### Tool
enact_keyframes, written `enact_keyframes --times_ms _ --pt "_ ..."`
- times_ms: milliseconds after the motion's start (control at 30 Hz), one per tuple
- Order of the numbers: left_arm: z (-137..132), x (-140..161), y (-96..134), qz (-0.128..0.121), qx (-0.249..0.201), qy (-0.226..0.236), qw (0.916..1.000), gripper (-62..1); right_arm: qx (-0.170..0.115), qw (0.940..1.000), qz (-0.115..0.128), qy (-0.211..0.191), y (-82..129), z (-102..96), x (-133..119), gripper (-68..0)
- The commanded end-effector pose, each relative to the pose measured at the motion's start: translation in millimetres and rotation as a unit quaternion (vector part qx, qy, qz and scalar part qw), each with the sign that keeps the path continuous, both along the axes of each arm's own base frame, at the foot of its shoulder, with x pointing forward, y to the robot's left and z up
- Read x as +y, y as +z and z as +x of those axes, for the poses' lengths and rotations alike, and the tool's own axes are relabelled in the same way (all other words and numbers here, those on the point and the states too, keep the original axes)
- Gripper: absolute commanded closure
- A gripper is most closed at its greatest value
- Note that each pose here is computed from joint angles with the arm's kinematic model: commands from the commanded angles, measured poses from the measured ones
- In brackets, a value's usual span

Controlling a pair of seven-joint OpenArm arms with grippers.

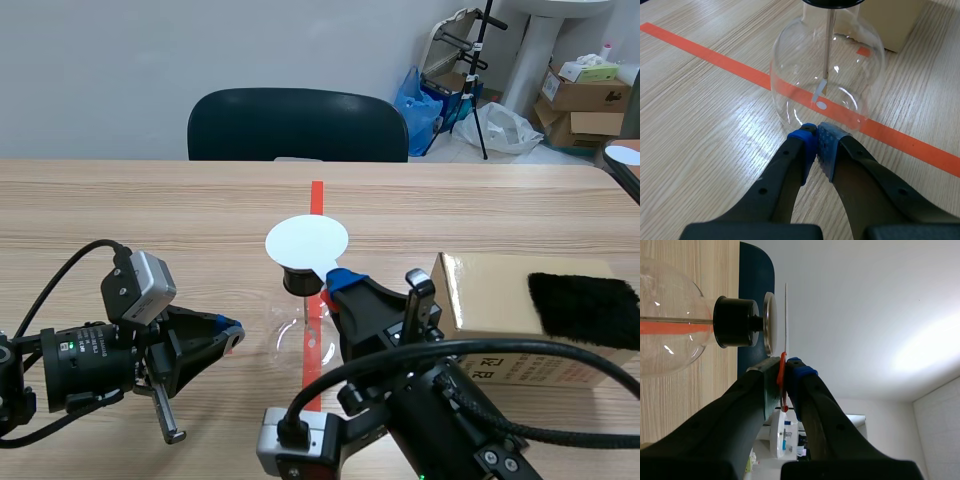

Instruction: Do the electroscope experiment

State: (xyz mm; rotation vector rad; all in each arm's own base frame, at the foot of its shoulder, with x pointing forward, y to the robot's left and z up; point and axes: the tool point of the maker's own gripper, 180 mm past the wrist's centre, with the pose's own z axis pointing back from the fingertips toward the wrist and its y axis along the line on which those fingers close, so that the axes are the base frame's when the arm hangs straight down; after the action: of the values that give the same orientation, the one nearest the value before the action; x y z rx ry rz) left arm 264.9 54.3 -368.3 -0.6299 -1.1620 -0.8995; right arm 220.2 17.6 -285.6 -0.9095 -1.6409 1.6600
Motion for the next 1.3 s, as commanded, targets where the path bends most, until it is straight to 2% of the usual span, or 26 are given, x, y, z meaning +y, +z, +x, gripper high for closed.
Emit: enact_keyframes --times_ms 0,200,433,700,833,1133,1267 --pt "5 -2 8 -0.016 -0.008 0.004 0.9998 -3.2 -0.021 0.9998 0.005 -0.003 12 6.1 -3 -1.0" --pt "5 -2 8 -0.016 -0.008 0.004 0.9998 -3.2 -0.022 0.9995 0.006 -0.022 12 9.8 -8 -1.0" --pt "5 -2 8 -0.016 -0.008 0.004 0.9998 -3.2 -0.024 0.9956 0.01 -0.09 14 21.3 -30 -1.0" --pt "5 -2 8 -0.016 -0.008 0.004 0.9998 -3.2 -0.026 0.9814 0.016 -0.19 15 32.7 -64 -1.0" --pt "5 -2 8 -0.016 -0.008 0.004 0.9998 -3.2 -0.027 0.9736 0.018 -0.226 16 35.1 -77 -1.0" --pt "5 -2 8 -0.016 -0.008 0.004 0.9998 -3.2 -0.027 0.962 0.02 -0.271 16 36.7 -94 -1.0" --pt "5 -2 8 -0.016 -0.008 0.004 0.9998 -3.1 -0.028 0.9605 0.02 -0.276 16 36.8 -96 -1.0"
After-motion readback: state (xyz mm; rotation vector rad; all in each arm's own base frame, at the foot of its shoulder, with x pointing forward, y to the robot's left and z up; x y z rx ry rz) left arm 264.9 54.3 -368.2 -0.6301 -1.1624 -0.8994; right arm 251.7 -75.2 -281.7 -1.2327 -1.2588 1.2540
